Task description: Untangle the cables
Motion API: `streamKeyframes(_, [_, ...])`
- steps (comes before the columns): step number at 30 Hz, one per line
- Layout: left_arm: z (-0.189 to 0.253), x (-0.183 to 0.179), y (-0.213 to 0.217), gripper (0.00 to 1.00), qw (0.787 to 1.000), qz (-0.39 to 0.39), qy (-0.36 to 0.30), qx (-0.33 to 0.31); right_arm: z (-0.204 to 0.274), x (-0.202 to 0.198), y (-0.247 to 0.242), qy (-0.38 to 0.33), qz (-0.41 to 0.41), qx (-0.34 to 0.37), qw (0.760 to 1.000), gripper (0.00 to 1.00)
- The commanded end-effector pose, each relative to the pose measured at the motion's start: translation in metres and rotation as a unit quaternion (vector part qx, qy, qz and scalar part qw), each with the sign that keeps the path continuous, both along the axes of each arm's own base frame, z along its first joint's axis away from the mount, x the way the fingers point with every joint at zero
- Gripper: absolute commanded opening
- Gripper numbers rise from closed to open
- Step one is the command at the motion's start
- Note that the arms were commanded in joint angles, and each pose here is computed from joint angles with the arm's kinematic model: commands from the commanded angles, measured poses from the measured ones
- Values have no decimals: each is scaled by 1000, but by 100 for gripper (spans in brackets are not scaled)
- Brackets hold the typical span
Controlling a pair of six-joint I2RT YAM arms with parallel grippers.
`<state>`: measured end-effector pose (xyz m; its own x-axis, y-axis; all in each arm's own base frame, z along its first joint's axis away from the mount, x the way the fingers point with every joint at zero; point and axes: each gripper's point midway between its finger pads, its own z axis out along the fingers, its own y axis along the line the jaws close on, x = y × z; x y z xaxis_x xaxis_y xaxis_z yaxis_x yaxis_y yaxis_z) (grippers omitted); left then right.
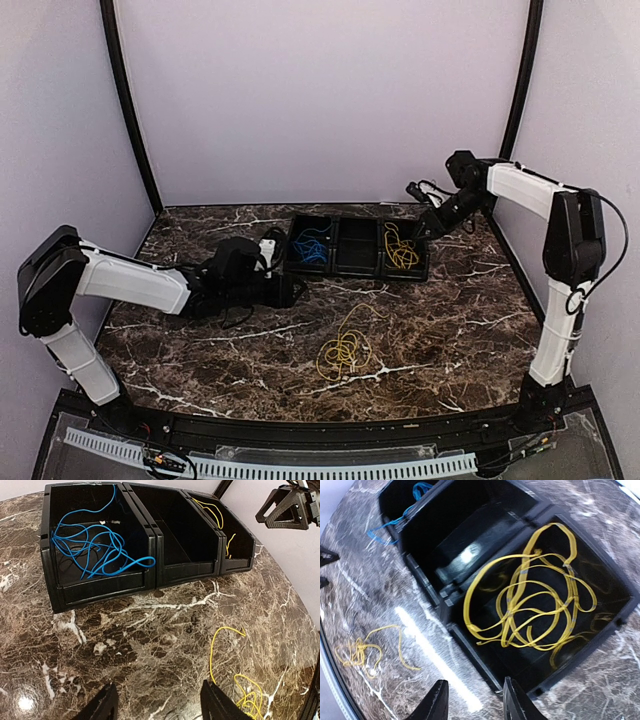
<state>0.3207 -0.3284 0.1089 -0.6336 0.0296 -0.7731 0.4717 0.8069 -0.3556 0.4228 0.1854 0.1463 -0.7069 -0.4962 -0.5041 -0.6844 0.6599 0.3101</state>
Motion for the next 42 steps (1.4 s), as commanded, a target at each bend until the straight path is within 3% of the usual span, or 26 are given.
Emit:
streamKeyframes(1, [14,-22,-5,58,998,-57,-13,-12,17,-40,40,-45,106,29,993,40])
streamKeyframes(6, [17,-60,-24,58,987,-157,-3,-42,7,-101,83,-82,223,32,971,47])
streamKeyframes(10, [3,-80,-31,58,982,-188,16,-28,-29,-120,103,-84,258,-16,962,49])
streamKeyframes(15, [-11,-97,-35,58,980,-192,38,-20,-78,-119,115,-58,253,-85,962,50])
streamKeyframes(22, [-1,-101,-14,56,991,-134,-1,-22,-115,-99,116,-31,216,-144,965,52])
streamKeyframes(24, [-2,-100,-7,56,993,-117,-3,-24,-123,-99,117,-21,214,-147,965,46])
streamKeyframes(25, [-4,-100,-3,56,994,-107,-1,-23,-124,-99,118,-18,214,-147,966,39])
streamKeyframes(26, [-4,-100,-2,56,994,-104,0,-27,-124,-100,120,-16,215,-145,966,25])
streamKeyframes(28, [-1,-102,-2,56,994,-106,-7,-34,-111,-100,124,-25,214,-132,967,3])
streamKeyframes(29, [0,-103,-2,56,993,-108,-11,-36,-100,-99,125,-33,213,-125,968,0])
streamKeyframes(36, [59,-85,-33,67,981,-121,-145,-51,26,-133,149,-98,269,6,958,0])
streamKeyframes(42, [86,-71,-84,74,964,-151,-211,-55,71,-167,158,-118,312,52,941,0])
